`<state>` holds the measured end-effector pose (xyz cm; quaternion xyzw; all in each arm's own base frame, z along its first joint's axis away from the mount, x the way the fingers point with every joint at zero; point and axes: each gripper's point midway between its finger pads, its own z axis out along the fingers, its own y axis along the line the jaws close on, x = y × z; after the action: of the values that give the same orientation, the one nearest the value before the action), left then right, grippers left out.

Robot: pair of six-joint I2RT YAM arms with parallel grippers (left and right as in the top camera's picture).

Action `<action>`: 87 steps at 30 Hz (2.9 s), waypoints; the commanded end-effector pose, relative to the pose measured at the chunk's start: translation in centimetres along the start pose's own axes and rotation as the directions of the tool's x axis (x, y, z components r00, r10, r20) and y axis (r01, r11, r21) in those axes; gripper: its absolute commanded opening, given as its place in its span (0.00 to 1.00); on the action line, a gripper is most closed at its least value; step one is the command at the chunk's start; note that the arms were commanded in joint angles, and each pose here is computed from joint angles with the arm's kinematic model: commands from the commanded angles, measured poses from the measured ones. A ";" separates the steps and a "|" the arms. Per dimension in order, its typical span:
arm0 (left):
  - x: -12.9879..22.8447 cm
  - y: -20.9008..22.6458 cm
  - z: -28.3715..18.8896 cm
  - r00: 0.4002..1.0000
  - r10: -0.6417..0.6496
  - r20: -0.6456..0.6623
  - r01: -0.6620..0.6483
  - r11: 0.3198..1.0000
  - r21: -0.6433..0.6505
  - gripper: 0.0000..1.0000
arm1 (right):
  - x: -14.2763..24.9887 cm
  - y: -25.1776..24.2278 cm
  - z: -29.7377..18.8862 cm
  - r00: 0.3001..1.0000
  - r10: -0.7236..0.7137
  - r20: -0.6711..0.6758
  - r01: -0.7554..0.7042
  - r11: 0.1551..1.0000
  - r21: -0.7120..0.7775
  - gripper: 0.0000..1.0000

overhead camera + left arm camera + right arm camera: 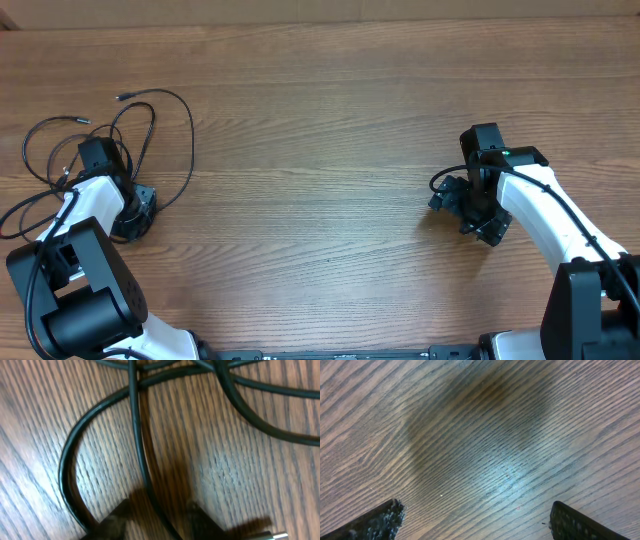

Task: Untangle cables

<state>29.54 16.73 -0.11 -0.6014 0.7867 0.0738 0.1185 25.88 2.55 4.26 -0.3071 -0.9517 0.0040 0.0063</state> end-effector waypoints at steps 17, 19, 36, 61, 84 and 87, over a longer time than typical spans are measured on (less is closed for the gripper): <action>-7.5 -10.7 -14.9 0.968 0.147 0.201 -0.227 0.852 0.472 0.04 | -0.2 0.2 -0.5 1.000 0.000 0.018 0.001 1.000 -0.018 0.92; -10.6 -10.9 -19.1 0.959 0.063 0.276 -0.205 0.828 0.522 0.04 | -0.1 0.2 -0.5 1.000 0.000 0.016 0.000 1.000 -0.017 0.92; -22.3 2.7 -20.0 0.890 -0.301 0.343 0.149 0.902 0.404 0.07 | -0.3 0.3 -0.5 1.000 0.000 0.022 0.001 1.000 -0.022 0.92; -2.6 -16.0 -21.7 0.741 0.548 0.387 -0.670 0.583 0.458 1.00 | 0.0 6.2 -1.4 0.976 -0.214 0.041 0.216 0.931 -0.295 1.00; 19.6 -12.3 -16.9 0.230 0.972 -0.044 -0.823 0.219 0.524 0.04 | -6.9 13.5 -8.6 0.800 -0.354 0.484 0.555 0.744 -0.372 0.93; 19.7 -11.6 -16.9 0.271 0.957 -0.103 -0.808 0.284 0.516 0.04 | -7.4 14.0 -10.1 0.770 -0.369 0.520 0.589 0.725 -0.358 0.60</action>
<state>34.36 -8.20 10.56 -0.0061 0.9923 -0.1236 0.0090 38.74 9.36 10.85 -0.0575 -0.9543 -0.1789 -0.2324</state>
